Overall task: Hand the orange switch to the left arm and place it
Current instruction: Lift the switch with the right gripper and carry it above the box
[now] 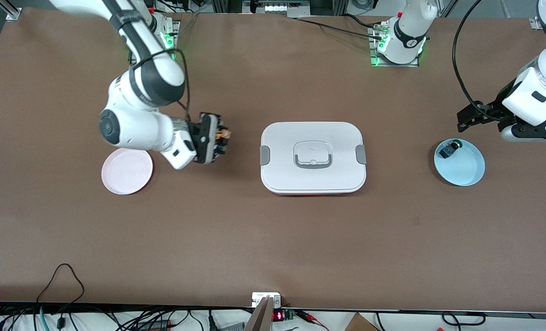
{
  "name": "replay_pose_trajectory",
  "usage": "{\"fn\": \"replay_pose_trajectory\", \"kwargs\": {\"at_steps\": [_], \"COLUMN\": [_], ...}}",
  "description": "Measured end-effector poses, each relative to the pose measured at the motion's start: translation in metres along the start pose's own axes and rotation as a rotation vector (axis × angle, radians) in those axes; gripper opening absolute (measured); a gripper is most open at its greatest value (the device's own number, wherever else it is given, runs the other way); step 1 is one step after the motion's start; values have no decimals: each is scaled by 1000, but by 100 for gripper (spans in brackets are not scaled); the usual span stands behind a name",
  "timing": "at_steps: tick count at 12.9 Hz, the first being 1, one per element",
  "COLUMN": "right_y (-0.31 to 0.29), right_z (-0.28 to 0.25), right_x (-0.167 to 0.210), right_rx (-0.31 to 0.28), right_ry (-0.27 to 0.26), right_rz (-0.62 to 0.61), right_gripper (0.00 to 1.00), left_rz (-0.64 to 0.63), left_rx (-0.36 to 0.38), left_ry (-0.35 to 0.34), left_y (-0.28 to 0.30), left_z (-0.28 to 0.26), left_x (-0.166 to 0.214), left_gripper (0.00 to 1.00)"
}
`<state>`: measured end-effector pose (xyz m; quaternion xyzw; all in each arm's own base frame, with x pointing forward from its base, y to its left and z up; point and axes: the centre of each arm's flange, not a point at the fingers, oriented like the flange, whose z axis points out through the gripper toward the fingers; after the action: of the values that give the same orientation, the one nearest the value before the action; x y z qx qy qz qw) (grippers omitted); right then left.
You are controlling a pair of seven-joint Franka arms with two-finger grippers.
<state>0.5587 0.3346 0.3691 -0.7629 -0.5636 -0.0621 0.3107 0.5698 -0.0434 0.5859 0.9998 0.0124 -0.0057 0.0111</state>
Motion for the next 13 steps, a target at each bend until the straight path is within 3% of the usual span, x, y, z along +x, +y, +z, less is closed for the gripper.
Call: {"fn": "replay_pose_trajectory", "kwargs": {"at_steps": [2,5,8,10,13], "right_y": [-27,-56,-67,-71,-74], "right_z": [11,23,12,-2,-5], "right_x": [46,96,128,143,151], "right_rx": [4,-56,-75,-64,-16], "right_ry": [70,143,283,417,642], "right_rz": [19,-50,-80,-51,-12], "right_gripper": [75,75,75,75,75], "left_rz": [-19,-38,-36,-66,-140], "left_rx": [-65,-171,-280,-450,-775], "left_ry": [-9,-45,-152,-271,-431], "left_y": [-1,5,18,19,-1], "left_z": [1,12,25,38,65], "left_x": [1,5,-1,-3,9], "left_gripper": [100,100,100,100,100]}}
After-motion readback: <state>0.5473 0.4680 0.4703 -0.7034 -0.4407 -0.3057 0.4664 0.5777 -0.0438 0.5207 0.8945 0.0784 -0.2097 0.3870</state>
